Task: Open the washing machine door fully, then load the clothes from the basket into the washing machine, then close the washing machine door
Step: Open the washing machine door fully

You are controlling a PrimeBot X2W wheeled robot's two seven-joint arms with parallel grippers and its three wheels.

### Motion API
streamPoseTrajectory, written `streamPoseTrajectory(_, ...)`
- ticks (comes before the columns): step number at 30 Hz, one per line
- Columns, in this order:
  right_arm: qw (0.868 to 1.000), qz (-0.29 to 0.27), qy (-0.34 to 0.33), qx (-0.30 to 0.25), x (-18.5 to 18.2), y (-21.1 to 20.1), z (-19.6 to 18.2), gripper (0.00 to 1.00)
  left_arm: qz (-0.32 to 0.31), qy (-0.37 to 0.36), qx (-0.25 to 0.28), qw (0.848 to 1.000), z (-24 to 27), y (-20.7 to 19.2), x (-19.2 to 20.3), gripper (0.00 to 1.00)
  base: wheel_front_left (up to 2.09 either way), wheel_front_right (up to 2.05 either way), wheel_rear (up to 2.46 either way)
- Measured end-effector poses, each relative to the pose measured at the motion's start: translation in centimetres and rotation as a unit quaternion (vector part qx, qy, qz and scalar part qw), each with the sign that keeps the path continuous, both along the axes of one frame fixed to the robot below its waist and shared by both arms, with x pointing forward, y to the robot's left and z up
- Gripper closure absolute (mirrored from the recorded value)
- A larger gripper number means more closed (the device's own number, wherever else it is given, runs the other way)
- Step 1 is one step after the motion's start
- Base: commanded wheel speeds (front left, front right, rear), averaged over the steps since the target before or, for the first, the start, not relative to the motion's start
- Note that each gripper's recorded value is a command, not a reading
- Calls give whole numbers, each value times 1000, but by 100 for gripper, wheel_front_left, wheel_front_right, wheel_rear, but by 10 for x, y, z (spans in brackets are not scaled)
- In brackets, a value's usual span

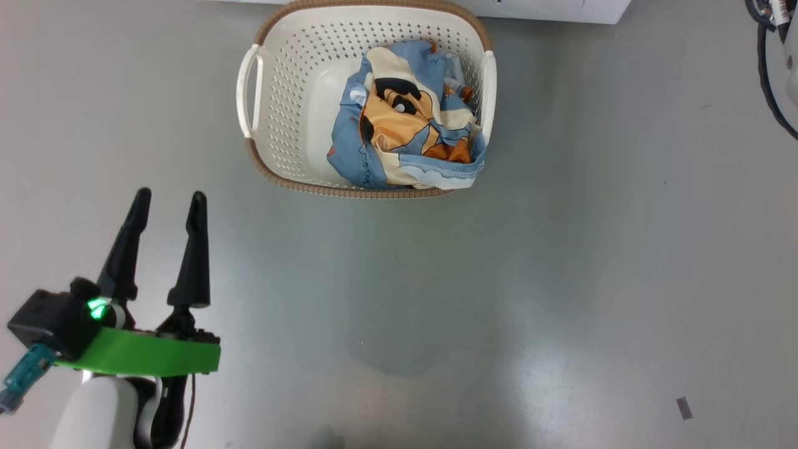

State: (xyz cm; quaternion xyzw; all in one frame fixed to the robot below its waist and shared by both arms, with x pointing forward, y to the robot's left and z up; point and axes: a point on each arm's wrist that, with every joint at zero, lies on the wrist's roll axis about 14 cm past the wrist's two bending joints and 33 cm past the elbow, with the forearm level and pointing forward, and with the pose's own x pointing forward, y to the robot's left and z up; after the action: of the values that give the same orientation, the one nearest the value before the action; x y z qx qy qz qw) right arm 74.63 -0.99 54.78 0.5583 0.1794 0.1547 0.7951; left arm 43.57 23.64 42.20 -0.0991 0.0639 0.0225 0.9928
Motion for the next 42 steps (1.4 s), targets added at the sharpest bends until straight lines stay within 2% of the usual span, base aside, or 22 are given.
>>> streamPoseTrajectory(16, 995, 92, 19, -25, -22, 11, 7, 100, 1, -27, -1, 1000, 18, 0, 4, 0, 0, 0, 0)
streamPoseTrajectory(19, 990, 127, 30, -47, -32, 15, 3, 100, 1, -33, -2, 999, 23, 0, 4, 0, 0, 0, 0)
streamPoseTrajectory(28, 972, 224, 65, -34, -72, 47, -12, 100, -3, -46, 0, 999, 32, -2, 5, 0, 0, 0, 0)
streamPoseTrajectory(42, 949, 308, 68, -26, -132, 61, -23, 100, -4, -70, 5, 998, 53, -3, -4, 0, 0, 0, 0)
